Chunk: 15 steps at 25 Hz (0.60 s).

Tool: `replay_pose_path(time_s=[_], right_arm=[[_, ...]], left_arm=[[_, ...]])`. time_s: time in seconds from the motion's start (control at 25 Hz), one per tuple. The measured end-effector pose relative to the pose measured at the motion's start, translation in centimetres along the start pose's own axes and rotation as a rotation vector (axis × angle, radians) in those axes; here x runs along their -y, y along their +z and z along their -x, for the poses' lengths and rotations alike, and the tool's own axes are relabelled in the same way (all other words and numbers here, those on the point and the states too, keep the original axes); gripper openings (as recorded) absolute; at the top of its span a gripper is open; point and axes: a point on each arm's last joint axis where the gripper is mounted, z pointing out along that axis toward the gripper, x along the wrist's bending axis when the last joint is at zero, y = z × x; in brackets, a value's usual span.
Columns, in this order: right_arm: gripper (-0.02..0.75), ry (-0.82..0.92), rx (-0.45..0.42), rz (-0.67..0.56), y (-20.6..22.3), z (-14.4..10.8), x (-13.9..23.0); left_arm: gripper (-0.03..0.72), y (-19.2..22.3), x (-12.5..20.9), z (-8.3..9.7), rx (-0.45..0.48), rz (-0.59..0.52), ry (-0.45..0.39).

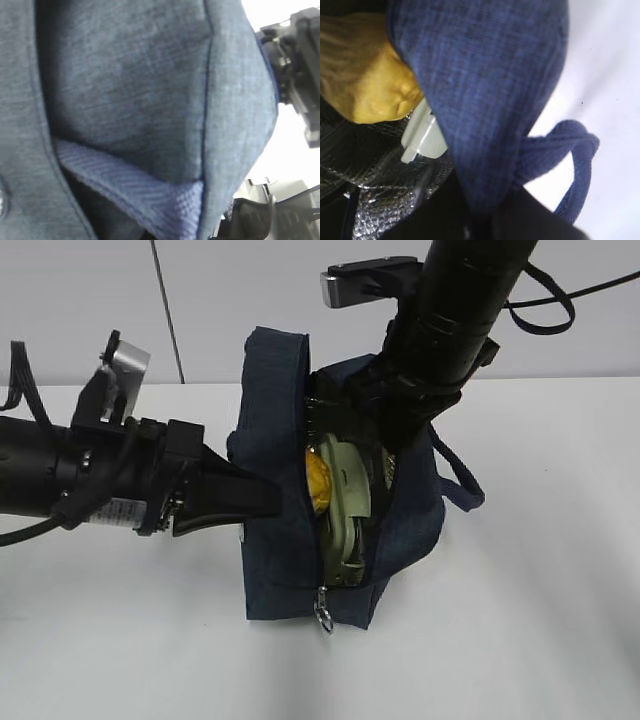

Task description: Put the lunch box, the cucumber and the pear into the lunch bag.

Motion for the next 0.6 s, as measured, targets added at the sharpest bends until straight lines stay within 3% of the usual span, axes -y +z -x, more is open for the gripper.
replay_pose_path(time_s=[0.6], right_arm=[[0.005,0.022,-0.01,0.007,0.0,-0.09,-0.07]], left_arm=[[0.001,1.01,0.32,-0.14,-0.055,0.0,0.005]])
